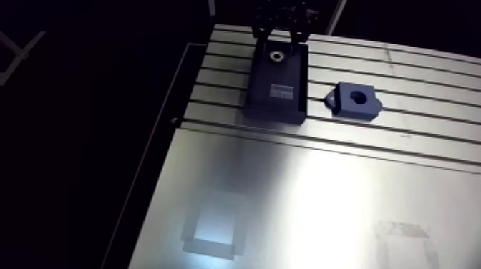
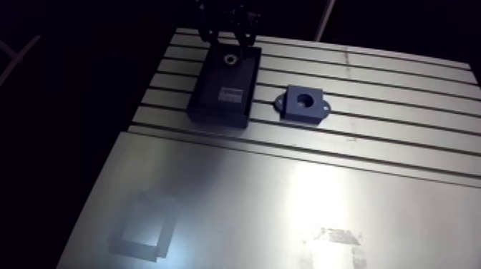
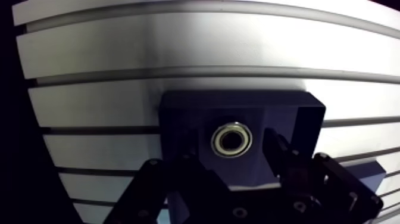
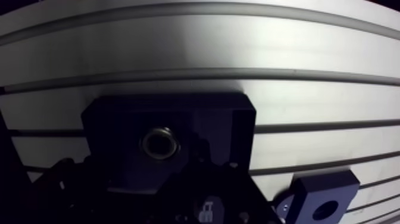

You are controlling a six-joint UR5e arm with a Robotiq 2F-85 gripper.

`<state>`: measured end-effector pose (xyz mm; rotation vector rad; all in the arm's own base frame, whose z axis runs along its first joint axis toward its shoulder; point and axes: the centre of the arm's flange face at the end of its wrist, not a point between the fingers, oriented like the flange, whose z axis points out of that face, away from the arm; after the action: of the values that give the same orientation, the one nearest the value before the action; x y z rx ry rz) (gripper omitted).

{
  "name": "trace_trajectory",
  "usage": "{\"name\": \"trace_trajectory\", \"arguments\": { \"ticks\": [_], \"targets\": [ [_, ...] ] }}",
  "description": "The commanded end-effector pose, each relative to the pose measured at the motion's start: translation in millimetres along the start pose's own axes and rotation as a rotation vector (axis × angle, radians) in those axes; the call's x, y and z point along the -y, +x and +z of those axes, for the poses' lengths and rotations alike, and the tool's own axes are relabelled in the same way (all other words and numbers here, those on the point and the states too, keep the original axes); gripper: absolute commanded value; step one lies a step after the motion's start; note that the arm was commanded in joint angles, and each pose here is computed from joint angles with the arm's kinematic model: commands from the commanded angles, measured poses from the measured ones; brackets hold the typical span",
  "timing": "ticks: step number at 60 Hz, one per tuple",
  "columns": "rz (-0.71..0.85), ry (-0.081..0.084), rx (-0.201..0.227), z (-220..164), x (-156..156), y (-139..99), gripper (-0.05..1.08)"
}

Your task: Pick up the bearing and press it into the housing until flush.

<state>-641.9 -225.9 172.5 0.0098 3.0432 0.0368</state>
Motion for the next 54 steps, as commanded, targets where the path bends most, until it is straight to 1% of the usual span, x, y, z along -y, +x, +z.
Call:
{"name": "trace_trajectory", "arguments": {
  "ticks": [1, 7, 19, 34, 50, 53, 54],
  "targets": [
    [0.000, 0.000, 0.000, 0.2, 0.0, 0.0, 0.35],
    [0.000, -0.001, 0.001, 0.8, -0.1, -0.4, 0.36],
    [0.000, -0.001, 0.003, 1.5, -0.1, -0.9, 0.41],
    [0.000, -0.001, 0.003, 1.2, -0.2, -1.4, 0.44],
    [0.000, -0.001, 0.003, 2.1, -0.2, -1.2, 0.44],
    [0.000, -0.004, 0.004, 3.0, -0.4, -1.1, 0.46],
    [0.000, -0.008, 0.003, 3.1, -0.8, -1.0, 0.46]
  ]
}}
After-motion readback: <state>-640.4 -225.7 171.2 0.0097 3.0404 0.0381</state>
